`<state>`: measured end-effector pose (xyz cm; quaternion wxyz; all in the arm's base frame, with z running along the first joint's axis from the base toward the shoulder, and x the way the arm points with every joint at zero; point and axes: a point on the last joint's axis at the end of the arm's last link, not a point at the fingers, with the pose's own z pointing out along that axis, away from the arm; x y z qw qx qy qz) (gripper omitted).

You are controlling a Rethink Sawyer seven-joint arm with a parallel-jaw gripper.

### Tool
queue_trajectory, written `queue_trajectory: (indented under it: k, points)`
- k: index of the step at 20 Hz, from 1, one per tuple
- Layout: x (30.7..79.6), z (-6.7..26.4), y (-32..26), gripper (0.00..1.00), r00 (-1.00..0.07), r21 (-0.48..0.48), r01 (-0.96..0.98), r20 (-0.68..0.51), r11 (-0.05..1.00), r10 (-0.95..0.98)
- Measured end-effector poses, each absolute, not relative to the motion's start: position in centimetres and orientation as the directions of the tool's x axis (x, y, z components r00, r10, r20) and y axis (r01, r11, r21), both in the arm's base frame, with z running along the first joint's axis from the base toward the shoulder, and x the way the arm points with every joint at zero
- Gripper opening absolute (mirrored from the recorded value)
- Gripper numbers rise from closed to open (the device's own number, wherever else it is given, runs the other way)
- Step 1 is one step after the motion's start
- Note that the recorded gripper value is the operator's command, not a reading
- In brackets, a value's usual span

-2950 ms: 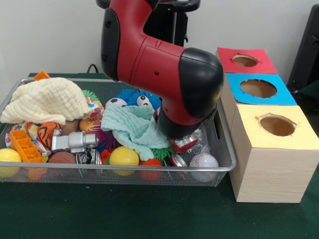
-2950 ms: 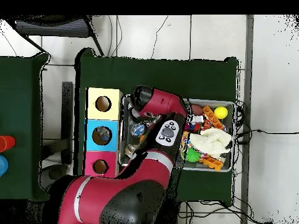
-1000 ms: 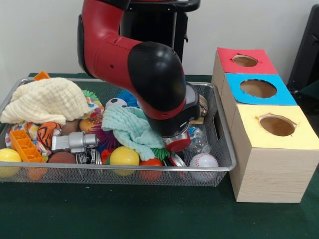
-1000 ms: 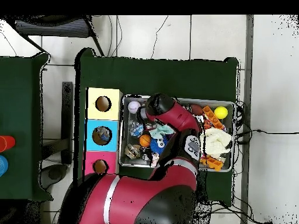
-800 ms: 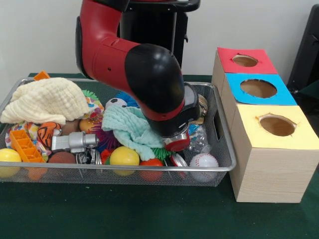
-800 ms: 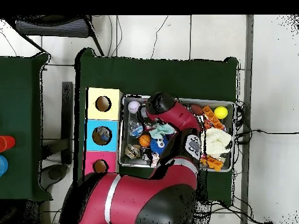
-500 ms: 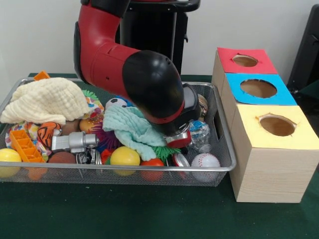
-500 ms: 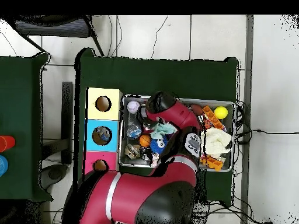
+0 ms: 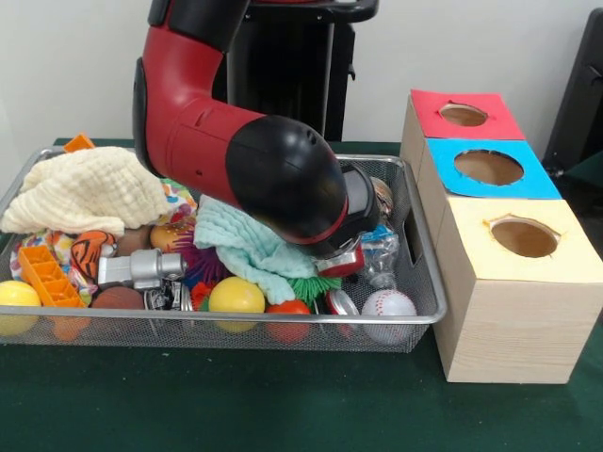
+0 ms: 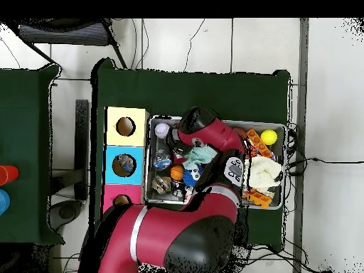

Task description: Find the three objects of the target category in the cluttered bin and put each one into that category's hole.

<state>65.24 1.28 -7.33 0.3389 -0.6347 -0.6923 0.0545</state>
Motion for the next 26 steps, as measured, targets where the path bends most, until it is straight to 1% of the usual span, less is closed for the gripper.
queue_trajectory:
  k: [5, 10, 16, 22, 26]
  points:
    - [65.3, -7.5, 1.3, 1.0, 0.039, -0.504, 0.844, 0.398, 0.183, 0.917]
    - [66.0, -7.5, 1.4, 1.0, 0.055, -0.465, 0.873, 0.395, 0.148, 0.917]
    - [66.0, -7.3, 1.8, 1.0, 0.063, -0.466, 0.873, 0.405, 0.147, 0.912]
    - [66.6, -7.0, 3.4, 1.0, 0.091, -0.463, 0.873, 0.465, 0.154, 0.881]
    - [66.5, -6.8, 3.2, 1.0, 0.104, -0.472, 0.868, 0.479, 0.156, 0.871]
